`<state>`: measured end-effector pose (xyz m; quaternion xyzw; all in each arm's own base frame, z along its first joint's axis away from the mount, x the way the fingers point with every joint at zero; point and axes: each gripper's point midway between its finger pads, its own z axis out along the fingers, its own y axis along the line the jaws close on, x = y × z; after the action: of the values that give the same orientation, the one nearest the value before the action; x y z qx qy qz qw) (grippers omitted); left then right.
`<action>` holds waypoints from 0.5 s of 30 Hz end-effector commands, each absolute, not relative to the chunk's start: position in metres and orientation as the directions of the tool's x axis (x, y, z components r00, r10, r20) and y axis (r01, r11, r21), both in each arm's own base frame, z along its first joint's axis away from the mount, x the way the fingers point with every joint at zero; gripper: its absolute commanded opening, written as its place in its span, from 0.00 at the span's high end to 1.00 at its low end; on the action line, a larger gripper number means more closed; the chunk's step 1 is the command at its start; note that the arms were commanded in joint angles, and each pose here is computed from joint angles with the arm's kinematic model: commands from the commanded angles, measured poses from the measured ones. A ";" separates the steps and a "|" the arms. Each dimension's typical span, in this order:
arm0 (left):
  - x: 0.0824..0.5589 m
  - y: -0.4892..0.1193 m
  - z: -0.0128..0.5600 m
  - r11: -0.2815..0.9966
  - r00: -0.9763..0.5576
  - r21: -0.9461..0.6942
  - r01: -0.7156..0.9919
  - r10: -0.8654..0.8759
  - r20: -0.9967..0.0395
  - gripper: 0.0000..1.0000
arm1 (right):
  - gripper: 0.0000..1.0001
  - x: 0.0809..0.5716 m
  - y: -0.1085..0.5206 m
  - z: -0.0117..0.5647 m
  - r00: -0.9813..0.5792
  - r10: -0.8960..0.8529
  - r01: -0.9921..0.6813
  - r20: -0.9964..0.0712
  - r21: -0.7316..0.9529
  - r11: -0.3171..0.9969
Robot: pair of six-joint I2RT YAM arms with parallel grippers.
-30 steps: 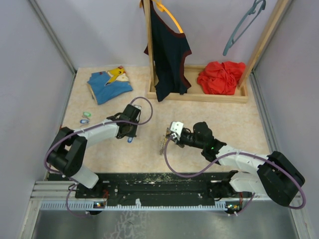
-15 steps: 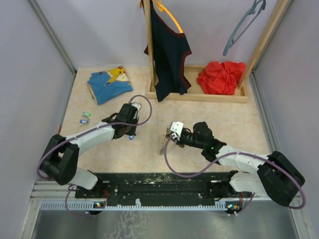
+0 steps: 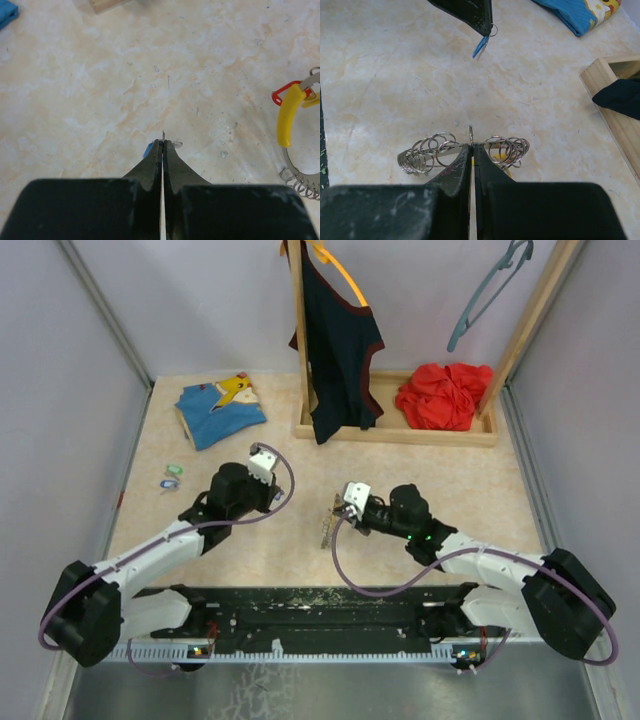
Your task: Put the keys on the keyring
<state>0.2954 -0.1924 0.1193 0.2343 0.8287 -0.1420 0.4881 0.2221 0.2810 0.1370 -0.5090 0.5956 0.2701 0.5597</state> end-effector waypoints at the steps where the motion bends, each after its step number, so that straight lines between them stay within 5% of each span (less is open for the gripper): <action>1: 0.301 -0.212 0.152 0.780 -0.161 0.064 0.622 0.208 -0.965 1.00 | 1.00 0.235 0.291 0.177 0.204 -0.230 -0.885 -0.952 -0.280 0.373; 15: 0.268 -0.250 0.164 0.446 0.238 0.346 0.825 0.281 -0.930 1.00 | 1.00 0.233 0.291 0.182 0.299 -0.329 -0.881 -0.896 -0.391 0.265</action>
<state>0.2815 -0.2305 0.1434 0.3987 0.6619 -0.1999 0.6025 0.2266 0.2820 0.1427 -0.5369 0.5951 0.2500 0.5432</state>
